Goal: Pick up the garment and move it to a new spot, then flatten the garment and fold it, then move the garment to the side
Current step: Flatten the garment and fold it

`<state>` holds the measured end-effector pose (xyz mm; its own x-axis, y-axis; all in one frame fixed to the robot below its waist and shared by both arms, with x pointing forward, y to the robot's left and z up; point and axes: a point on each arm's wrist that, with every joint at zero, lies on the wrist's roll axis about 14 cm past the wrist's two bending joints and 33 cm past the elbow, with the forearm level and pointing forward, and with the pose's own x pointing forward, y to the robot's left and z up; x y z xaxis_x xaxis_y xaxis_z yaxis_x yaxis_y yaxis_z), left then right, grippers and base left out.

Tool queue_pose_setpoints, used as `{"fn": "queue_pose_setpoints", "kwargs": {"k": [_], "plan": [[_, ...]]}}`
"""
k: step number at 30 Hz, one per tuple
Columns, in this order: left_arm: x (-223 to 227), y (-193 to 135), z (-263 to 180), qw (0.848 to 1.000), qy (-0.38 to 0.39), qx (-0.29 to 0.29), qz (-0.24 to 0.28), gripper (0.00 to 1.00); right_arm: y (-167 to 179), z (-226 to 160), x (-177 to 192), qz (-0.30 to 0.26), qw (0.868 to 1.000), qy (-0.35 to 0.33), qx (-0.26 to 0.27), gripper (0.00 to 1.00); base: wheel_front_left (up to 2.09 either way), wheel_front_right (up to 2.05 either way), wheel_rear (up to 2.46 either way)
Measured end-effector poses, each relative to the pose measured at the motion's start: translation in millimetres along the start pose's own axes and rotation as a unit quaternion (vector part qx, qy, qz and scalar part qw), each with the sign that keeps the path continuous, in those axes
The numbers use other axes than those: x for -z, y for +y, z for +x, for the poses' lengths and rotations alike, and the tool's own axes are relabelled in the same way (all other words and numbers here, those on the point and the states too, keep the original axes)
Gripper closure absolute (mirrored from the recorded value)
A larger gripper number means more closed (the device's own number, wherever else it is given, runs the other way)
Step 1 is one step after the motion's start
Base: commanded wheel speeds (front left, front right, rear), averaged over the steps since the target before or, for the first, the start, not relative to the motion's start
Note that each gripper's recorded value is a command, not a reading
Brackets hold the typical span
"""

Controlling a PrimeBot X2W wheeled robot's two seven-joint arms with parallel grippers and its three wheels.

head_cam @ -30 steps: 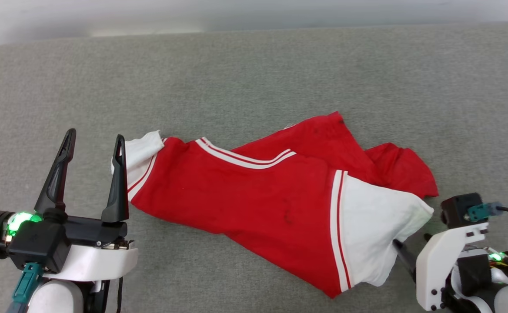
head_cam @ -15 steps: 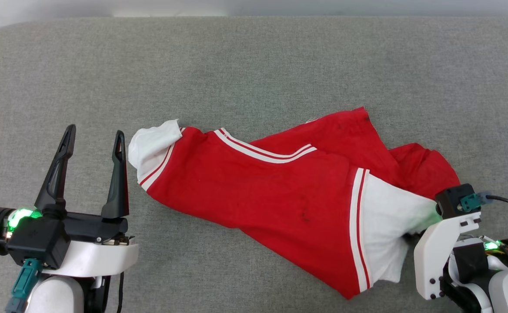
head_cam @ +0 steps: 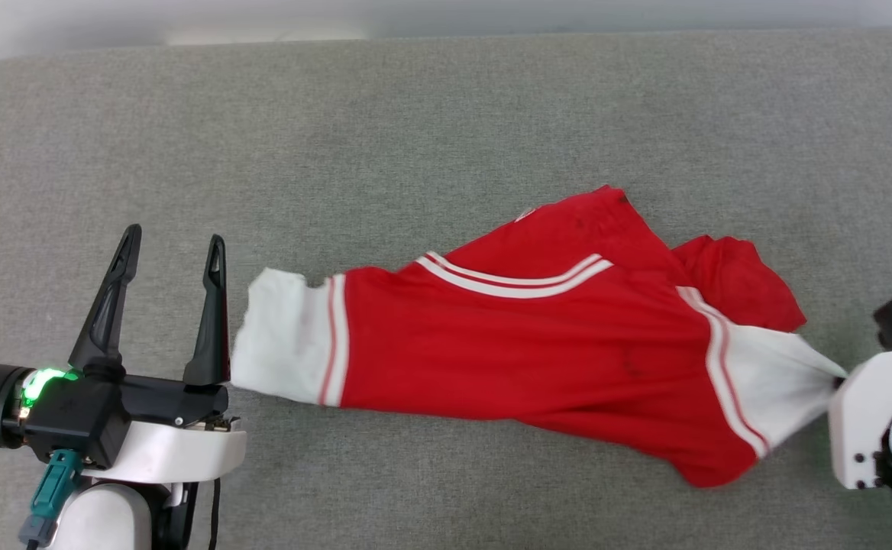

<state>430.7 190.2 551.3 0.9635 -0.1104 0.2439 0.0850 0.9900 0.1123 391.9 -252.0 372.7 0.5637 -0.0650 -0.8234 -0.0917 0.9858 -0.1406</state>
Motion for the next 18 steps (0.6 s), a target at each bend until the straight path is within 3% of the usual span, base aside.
{"fn": "queue_pose_setpoints", "kwargs": {"k": [8, 14, 15, 18], "plan": [[4.7, -7.7, 2.0, 1.0, 0.005, 0.011, -0.006, 0.0, -52.9, -5.3, 42.7, 0.034, 0.996, 0.058, 0.066, 1.0, 0.0, 0.0, 0.0], [7.0, -9.9, 1.6, 1.0, 0.009, 0.015, -0.008, 0.0, -47.5, -2.5, 51.5, 0.061, 0.995, 0.049, 0.062, 1.0, 0.0, 0.0, 0.0], [7.1, -10.6, 1.3, 1.0, 0.009, 0.016, -0.008, 0.0, -47.1, -2.4, 48.4, 0.065, 0.995, 0.035, 0.063, 0.02, 0.0, 0.0, 0.0], [5.1, -11.3, 1.1, 1.0, 0.007, 0.018, -0.008, 0.0, -45.4, -4.5, 30.1, 0.076, 0.995, -0.023, 0.064, 0.0, 0.0, 0.0, 0.0]]}}
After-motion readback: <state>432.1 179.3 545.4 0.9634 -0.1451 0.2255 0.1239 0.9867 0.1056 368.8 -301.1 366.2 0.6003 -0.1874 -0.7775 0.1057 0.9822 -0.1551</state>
